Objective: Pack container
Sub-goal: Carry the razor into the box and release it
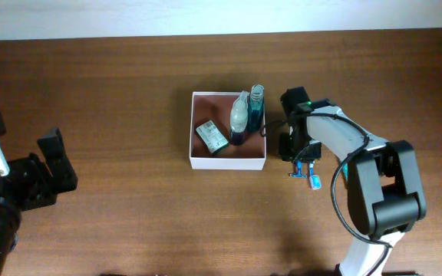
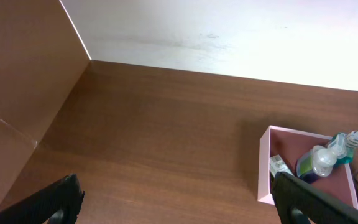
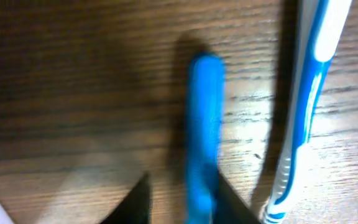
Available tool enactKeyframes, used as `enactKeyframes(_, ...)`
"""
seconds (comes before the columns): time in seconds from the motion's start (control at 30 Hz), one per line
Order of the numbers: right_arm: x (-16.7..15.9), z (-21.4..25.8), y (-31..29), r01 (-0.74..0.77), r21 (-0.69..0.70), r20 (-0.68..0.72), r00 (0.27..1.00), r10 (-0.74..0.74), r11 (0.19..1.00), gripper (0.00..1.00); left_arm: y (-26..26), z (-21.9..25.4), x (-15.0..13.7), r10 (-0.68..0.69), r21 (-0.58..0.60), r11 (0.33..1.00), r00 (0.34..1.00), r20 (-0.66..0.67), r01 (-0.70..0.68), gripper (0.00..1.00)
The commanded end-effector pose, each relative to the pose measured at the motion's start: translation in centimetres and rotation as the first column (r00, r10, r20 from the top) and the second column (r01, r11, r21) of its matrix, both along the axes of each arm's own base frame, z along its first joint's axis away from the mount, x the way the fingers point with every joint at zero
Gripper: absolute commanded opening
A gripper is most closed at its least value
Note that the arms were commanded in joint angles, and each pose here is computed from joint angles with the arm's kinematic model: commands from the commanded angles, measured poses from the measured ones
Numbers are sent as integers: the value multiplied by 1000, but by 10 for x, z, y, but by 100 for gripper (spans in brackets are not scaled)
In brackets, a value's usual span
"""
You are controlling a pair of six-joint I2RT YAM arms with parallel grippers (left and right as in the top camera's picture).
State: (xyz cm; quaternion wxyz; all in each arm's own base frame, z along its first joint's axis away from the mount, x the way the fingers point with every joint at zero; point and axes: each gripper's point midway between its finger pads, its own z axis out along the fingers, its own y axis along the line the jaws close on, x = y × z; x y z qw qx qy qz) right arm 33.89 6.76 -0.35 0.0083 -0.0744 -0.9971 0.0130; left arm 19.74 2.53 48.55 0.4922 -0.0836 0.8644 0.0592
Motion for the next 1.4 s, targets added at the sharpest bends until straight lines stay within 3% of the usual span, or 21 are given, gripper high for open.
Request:
enactKeyframes(0.0,-16,-15,-21,40,-30,-66,997,-42,999,15,4,0,-1,12,18,1000,1000,-2,-11,99)
enactKeyframes(0.1,-17,-12,-23,10,-26,-72,997,-12,1000,4,4,0,-1,12,18,1000,1000,-2,-11,100)
enactKeyframes(0.3,-9,22,-12,-49,-18,-14,999,48,999,4,4,0,-1,12,19,1000,1000,-2,-12,99)
enactKeyframes(0.6,-6,148,53,-245,22,260,938,232,969,4,4,0,-1,12,18,1000,1000,-2,-11,99)
enactKeyframes(0.67,-17,174,81,-418,28,327,862,387,908,4,4,0,-1,12,18,1000,1000,-2,-11,100)
enactKeyframes(0.73,-32,195,114,-606,-1,396,730,557,795,4,4,0,-1,12,19,1000,1000,-2,-12,100)
enactKeyframes(0.8,-44,204,141,-759,-68,428,564,706,648,4,4,0,-1,12,18,1000,1000,-2,-11,99)
enactKeyframes(0.83,-50,203,169,-889,-167,425,326,844,427,4,4,0,-1,12,19,1000,1000,-2,-12,99)
enactKeyframes(0.9,-44,198,180,-918,-217,417,221,882,332,4,4,0,-1,12,19,1000,1000,-2,-12,99)
enactKeyframes(1.07,-14,169,197,-940,-297,365,50,930,167,4,4,0,-1,12,18,1000,1000,-2,-11,99)
enactKeyframes(1.17,-1,147,198,-945,-304,323,15,946,119,4,4,0,-1,12,19,1000,1000,-2,-12,100)
enactKeyframes(1.27,14,132,191,-934,-329,277,43,960,137,5,4,0,-1,12,19,1000,1000,-2,-12,99)
enactKeyframes(1.33,19,131,189,-928,-341,272,55,961,149,39,4,0,-1,12,19,1000,1000,-2,-12,99)
enactKeyframes(1.37,19,133,189,-927,-342,276,57,960,154,39,4,0,-1,12,18,1000,1000,-2,-11,99)
